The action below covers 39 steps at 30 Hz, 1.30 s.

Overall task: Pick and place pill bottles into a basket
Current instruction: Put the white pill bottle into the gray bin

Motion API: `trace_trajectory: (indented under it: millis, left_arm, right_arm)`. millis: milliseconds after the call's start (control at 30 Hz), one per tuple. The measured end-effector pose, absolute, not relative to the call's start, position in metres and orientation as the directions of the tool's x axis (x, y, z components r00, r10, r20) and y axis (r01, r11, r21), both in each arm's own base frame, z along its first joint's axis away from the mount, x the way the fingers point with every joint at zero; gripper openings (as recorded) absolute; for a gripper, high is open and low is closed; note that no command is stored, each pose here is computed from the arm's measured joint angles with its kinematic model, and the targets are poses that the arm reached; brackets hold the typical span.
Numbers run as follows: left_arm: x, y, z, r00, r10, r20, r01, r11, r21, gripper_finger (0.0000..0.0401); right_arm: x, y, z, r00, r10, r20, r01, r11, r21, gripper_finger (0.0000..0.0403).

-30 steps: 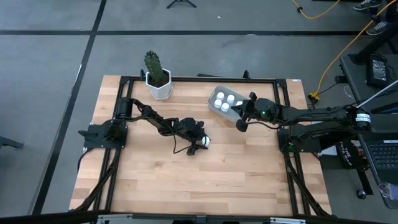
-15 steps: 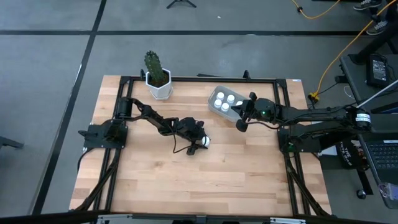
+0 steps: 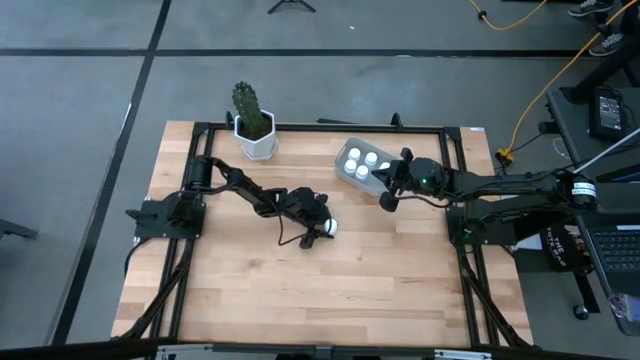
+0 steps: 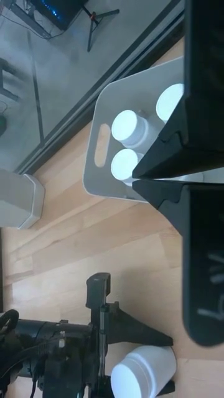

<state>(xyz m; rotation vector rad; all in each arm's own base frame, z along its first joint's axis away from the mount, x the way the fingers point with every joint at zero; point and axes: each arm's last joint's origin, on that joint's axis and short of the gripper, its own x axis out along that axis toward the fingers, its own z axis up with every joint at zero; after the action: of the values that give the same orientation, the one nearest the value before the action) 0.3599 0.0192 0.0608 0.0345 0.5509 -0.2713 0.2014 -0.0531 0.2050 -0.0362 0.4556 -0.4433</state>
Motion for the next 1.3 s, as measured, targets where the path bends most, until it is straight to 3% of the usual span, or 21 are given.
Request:
trace_trajectory:
  millis: [500,833,1300]
  left_arm:
    - [0.343,0.025,0.102,0.746,-0.23,-0.624,0.27,0.962,-0.033,0.0176]
    - [0.331,0.027,0.152,0.772,-0.225,-0.594,0.274,0.962,-0.008,0.0176]
    - [0.317,0.042,0.18,0.801,-0.176,-0.572,0.204,0.979,-0.014,0.0175]
  right_arm:
    - [0.201,-0.053,0.205,0.804,-0.422,-0.419,0.407,0.904,-0.128,0.0019]
    - [0.201,-0.053,0.205,0.803,-0.421,-0.422,0.406,0.904,-0.13,0.0019]
    - [0.201,-0.053,0.205,0.804,-0.421,-0.42,0.407,0.905,-0.128,0.0019]
